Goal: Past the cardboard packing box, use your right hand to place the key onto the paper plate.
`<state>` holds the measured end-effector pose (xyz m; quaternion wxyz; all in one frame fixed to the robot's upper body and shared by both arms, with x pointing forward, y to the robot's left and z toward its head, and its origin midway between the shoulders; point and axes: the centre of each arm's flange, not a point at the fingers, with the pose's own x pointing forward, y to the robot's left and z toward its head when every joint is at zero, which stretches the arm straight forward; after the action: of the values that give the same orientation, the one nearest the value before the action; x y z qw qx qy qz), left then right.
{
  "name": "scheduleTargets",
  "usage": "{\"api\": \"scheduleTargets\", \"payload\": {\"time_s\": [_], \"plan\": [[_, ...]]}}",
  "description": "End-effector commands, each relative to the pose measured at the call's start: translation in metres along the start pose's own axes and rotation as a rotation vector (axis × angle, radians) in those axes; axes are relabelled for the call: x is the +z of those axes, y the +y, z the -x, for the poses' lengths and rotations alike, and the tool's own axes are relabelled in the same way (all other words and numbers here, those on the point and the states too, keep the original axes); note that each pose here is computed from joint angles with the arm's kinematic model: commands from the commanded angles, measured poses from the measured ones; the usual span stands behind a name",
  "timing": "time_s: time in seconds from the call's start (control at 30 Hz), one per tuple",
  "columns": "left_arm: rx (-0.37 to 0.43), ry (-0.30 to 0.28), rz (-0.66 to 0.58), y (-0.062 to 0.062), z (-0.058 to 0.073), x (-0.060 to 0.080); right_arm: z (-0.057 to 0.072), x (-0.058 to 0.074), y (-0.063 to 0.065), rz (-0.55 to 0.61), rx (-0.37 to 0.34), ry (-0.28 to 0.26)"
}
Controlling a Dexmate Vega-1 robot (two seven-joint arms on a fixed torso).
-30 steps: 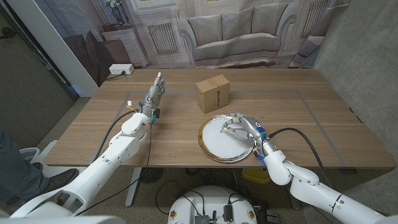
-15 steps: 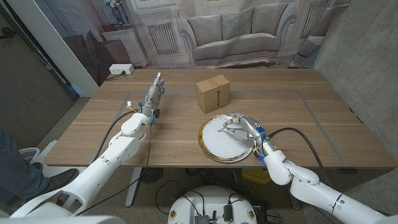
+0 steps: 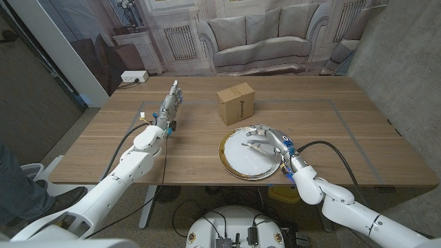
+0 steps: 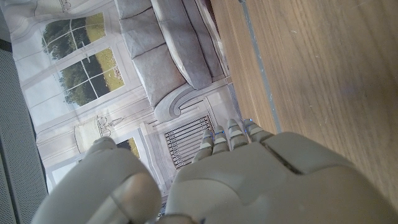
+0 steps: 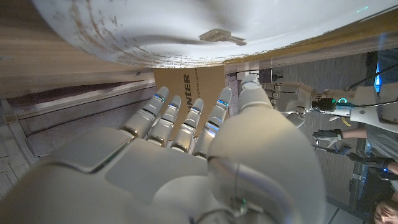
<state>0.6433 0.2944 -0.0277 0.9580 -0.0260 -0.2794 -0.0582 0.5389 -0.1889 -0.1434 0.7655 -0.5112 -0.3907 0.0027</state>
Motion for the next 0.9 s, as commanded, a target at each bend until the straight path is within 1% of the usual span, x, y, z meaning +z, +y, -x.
{"api": "scheduleTargets", "payload": {"time_s": [0.03, 0.23, 0.6, 0.9], "plan": [[-0.001, -0.005, -0.006, 0.003, 0.003, 0.003, 0.0, 0.002, -0.003, -0.013, -0.005, -0.001], [-0.002, -0.009, -0.007, 0.005, 0.004, 0.004, -0.001, 0.004, -0.006, -0.022, -0.012, -0.001], [-0.006, -0.015, -0.001, 0.008, 0.005, 0.004, -0.004, 0.016, -0.019, -0.024, -0.045, -0.03], [-0.009, -0.013, 0.0, 0.01, 0.005, 0.002, -0.005, 0.023, -0.029, 0.013, -0.078, -0.054]]}}
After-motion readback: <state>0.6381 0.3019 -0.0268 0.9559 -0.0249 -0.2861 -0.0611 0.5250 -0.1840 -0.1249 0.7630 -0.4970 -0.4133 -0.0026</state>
